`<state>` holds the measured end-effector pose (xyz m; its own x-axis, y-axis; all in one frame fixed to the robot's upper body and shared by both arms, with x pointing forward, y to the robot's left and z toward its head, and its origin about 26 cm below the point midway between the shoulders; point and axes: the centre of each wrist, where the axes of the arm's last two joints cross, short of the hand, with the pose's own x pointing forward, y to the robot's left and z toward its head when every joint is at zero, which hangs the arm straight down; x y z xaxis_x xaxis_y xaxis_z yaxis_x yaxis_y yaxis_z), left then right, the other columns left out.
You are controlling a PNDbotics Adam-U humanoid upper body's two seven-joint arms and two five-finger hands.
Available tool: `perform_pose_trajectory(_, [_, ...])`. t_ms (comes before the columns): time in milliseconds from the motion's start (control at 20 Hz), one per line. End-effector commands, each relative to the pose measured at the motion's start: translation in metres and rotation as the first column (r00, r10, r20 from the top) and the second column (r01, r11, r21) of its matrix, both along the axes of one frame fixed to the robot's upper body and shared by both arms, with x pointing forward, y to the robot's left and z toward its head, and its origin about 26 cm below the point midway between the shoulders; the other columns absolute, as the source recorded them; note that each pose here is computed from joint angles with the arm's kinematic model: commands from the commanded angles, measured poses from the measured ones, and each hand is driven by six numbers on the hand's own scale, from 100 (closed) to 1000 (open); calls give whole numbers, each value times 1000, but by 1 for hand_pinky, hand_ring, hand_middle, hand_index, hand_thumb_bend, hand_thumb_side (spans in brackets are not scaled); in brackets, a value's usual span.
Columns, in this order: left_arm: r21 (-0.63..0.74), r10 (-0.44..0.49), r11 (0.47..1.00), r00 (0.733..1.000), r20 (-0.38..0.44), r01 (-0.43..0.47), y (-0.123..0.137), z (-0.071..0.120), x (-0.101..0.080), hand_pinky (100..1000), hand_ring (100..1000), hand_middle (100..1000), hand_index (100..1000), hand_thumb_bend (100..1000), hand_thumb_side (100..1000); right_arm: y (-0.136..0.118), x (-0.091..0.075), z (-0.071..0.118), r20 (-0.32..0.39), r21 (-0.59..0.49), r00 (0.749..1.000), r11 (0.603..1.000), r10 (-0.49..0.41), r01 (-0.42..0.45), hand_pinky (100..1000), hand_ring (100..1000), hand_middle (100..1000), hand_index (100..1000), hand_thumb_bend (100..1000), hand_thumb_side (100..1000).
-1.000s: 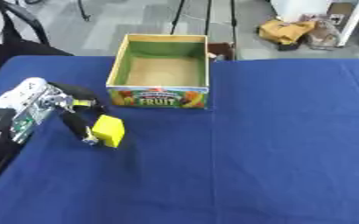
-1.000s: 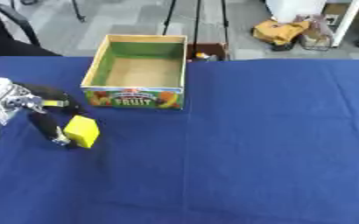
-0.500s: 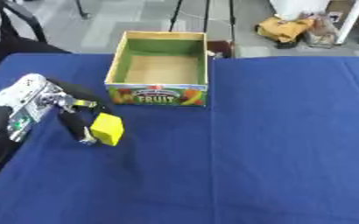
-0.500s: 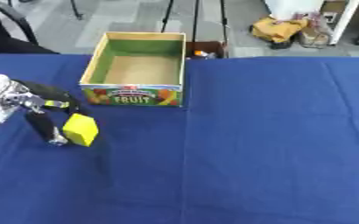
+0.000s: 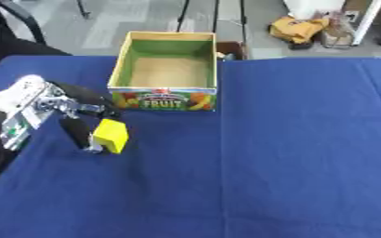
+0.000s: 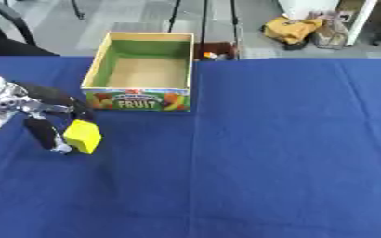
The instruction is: Pick up objects on the table and place them in the box.
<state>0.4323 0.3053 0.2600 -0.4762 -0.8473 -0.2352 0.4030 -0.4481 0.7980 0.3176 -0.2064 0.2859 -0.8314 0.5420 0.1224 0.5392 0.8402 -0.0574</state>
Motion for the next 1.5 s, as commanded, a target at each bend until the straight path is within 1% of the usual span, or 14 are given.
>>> perform_pose_trajectory(50, [36, -3, 999, 1000, 10, 2, 7, 13, -4, 714, 807, 855, 950, 420, 527, -1, -3, 6, 26, 6, 1000, 1000, 1, -1, 754, 848, 620, 849, 100, 923])
perform_pose_trajectory(300, [38, 6, 999, 1000, 7, -7, 7, 11, -2, 691, 785, 807, 900, 377, 514, 0, -3, 7, 31, 8, 1000, 1000, 3, -3, 754, 848, 620, 849, 100, 925])
perform_pose_trajectory(500, [35, 13, 999, 1000, 10, -14, 7, 10, 0, 655, 747, 760, 857, 351, 510, 0, -3, 8, 35, 11, 999, 1000, 2, -3, 754, 848, 620, 850, 100, 926])
perform_pose_trajectory(650, [17, 7, 1000, 1000, 26, -7, 6, 9, 0, 637, 725, 732, 838, 367, 525, 0, -3, 8, 36, 13, 999, 1000, 1, -2, 754, 848, 619, 850, 100, 925])
perform_pose_trajectory(850, [-2, -2, 1000, 999, 44, 2, 4, 7, 1, 616, 684, 662, 806, 345, 529, 0, -3, 8, 36, 16, 999, 1000, -1, 0, 754, 848, 619, 850, 100, 921])
perform_pose_trajectory(1150, [-24, -9, 1000, 999, 50, 10, 4, 5, 2, 586, 638, 600, 759, 350, 524, -1, -3, 8, 36, 26, 999, 1000, -6, 5, 753, 848, 619, 849, 100, 916])
perform_pose_trajectory(1200, [-30, -8, 999, 999, 51, 10, 4, 5, 2, 571, 621, 573, 738, 339, 526, -1, -3, 8, 36, 27, 999, 1000, -7, 6, 753, 848, 619, 849, 100, 915])
perform_pose_trajectory(1250, [-36, -7, 999, 999, 53, 9, 5, 4, 2, 565, 614, 565, 731, 331, 526, -1, -3, 8, 36, 29, 999, 1000, -8, 6, 753, 848, 619, 850, 100, 914])
perform_pose_trajectory(1300, [-41, -5, 999, 998, 55, 7, 5, 4, 2, 551, 598, 542, 712, 303, 524, -1, -3, 8, 36, 29, 999, 1000, -8, 7, 753, 848, 619, 850, 100, 914])
perform_pose_trajectory(1500, [-45, 7, 999, 998, 58, -5, 6, 3, 3, 528, 563, 511, 685, 246, 510, -1, -3, 8, 38, 32, 999, 999, -8, 7, 754, 848, 620, 850, 100, 915])
